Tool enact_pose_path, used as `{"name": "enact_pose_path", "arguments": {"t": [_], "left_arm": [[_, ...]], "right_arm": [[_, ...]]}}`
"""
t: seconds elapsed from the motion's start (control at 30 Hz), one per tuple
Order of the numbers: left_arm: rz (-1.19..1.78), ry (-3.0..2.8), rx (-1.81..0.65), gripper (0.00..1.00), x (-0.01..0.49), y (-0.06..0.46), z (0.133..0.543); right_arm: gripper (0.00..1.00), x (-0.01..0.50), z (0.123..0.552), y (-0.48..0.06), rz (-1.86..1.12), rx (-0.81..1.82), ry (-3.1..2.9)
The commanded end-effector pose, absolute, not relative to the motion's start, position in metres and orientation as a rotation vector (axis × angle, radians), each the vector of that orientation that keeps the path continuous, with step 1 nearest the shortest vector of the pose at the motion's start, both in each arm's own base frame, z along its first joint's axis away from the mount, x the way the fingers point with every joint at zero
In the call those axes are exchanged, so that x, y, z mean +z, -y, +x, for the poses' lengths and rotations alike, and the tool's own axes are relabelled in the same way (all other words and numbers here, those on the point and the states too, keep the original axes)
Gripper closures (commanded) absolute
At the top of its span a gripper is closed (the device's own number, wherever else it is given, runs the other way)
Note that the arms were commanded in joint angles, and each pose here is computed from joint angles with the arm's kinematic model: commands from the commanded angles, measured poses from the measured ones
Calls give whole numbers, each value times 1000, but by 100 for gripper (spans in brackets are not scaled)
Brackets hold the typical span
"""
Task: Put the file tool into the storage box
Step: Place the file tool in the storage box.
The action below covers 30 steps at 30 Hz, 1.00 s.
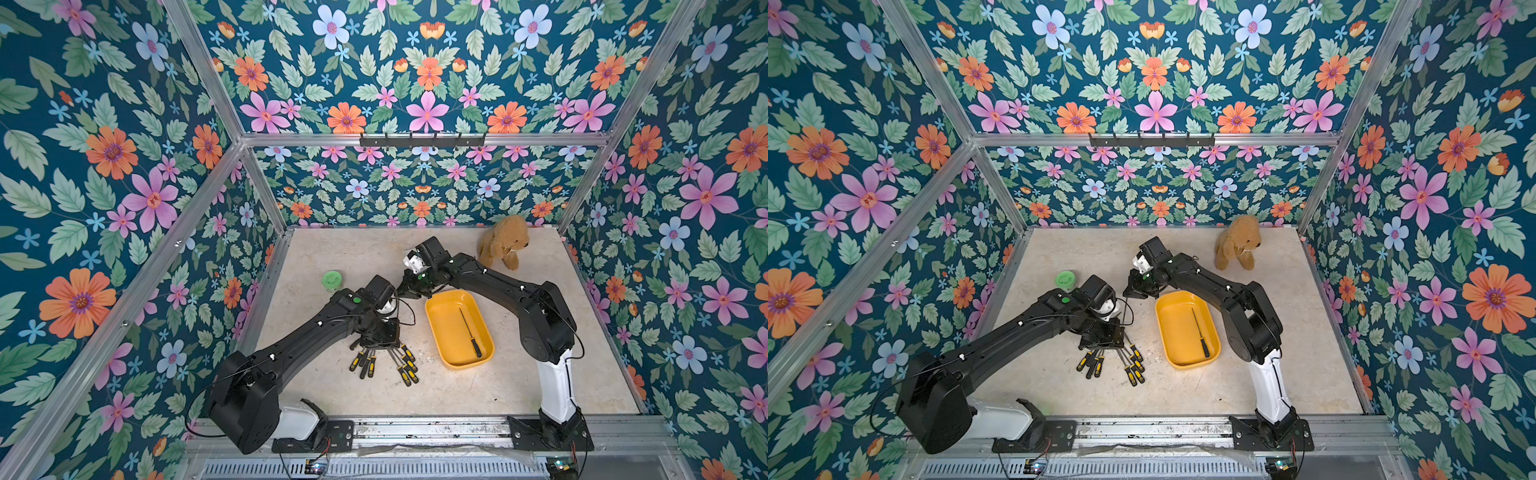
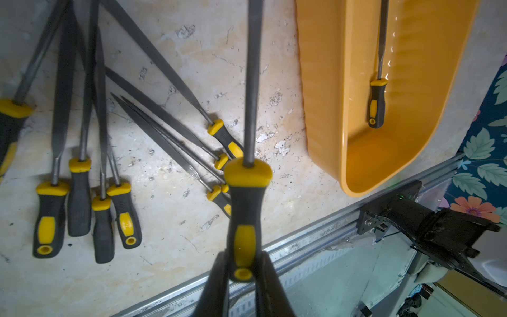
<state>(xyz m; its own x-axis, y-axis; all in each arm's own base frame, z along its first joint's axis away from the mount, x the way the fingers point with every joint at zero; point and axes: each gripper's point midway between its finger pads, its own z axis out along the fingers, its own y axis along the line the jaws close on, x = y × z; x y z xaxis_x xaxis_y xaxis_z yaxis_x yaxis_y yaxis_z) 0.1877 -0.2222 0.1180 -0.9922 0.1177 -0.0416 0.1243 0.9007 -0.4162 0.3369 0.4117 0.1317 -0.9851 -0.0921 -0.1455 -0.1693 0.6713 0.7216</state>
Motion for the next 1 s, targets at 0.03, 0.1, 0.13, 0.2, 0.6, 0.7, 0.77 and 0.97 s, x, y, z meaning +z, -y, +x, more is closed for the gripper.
{"name": "enact_pose_path", "arguments": {"t": [0.03,0.1,0.13,0.2,0.6,0.7,0.77,0.97], "left_arm": [[175,-2967,-627,74,124,223,208],[168,-2945,-641,43,131,226,213],[161,-2931,-643,31,134,227,216],[139,-2909,-650,18,141,228,222],[-50,-2878,-556,8,131,206,234],[-95,-2877,-566,9,122,205,232],[-118,-2878,-564,10,118,204,231],[-147,-2868,-536,10,116,197,229]], "right_arm": [[100,129,327,-390,-260,1100,-2837],[100,131,332,-373,-243,1016,-2848],[100,134,336,-359,-234,945,-2851],[100,137,346,-325,-200,765,-2866],[100,105,363,-216,-277,13,-2904],[100,91,364,-221,-312,-36,-2888],[100,84,364,-225,-351,-67,-2881],[100,58,356,-230,-431,-130,-2893]]}}
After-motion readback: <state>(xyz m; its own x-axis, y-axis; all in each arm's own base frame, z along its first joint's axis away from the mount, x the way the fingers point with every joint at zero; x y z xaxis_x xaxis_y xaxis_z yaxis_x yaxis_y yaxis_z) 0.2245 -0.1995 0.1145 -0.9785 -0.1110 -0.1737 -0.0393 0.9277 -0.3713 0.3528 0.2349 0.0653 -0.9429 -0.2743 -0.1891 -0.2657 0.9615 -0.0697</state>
